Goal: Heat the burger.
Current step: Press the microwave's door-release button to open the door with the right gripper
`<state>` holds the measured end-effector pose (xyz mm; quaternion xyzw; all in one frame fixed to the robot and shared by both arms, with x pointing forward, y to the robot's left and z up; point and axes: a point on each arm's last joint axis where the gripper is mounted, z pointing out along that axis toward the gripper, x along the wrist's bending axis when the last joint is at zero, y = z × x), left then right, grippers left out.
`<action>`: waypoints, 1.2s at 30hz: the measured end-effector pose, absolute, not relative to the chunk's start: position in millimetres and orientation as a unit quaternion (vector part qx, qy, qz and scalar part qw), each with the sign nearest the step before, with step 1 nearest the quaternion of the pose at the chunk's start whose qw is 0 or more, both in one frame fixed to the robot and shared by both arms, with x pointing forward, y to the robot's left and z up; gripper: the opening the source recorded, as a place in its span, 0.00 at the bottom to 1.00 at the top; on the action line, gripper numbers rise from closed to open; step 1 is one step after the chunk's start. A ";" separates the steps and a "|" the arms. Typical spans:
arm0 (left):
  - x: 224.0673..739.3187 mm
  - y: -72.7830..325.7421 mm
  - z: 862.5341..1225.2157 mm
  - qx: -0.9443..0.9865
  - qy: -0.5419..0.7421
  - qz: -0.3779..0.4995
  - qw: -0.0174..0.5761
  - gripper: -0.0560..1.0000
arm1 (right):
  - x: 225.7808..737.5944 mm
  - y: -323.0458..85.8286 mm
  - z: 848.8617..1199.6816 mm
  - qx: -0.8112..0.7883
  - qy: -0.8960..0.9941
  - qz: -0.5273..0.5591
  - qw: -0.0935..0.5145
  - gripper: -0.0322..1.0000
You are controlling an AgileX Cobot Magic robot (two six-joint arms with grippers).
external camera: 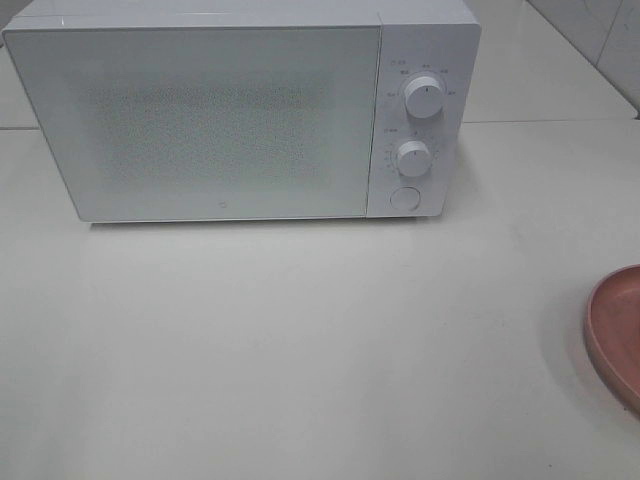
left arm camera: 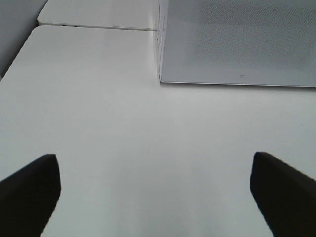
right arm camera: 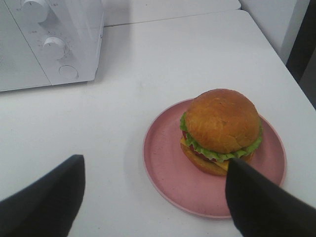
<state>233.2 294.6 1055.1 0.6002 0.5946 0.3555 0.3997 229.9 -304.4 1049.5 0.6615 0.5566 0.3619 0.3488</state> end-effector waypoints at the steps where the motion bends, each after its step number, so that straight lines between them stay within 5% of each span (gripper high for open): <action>1: 233.2 294.6 1055.1 0.600 0.595 0.356 0.400 0.99 | 229.9 -304.4 1049.5 0.662 0.557 0.362 0.349 0.74; 26: 233.2 294.6 1055.1 0.600 0.595 0.356 0.400 0.99 | 226.7 -304.3 1067.3 0.644 0.533 0.401 0.375 0.74; 36: 233.2 294.6 1055.1 0.600 0.595 0.356 0.400 0.99 | 261.3 -303.8 1074.3 0.658 0.551 0.373 0.353 0.74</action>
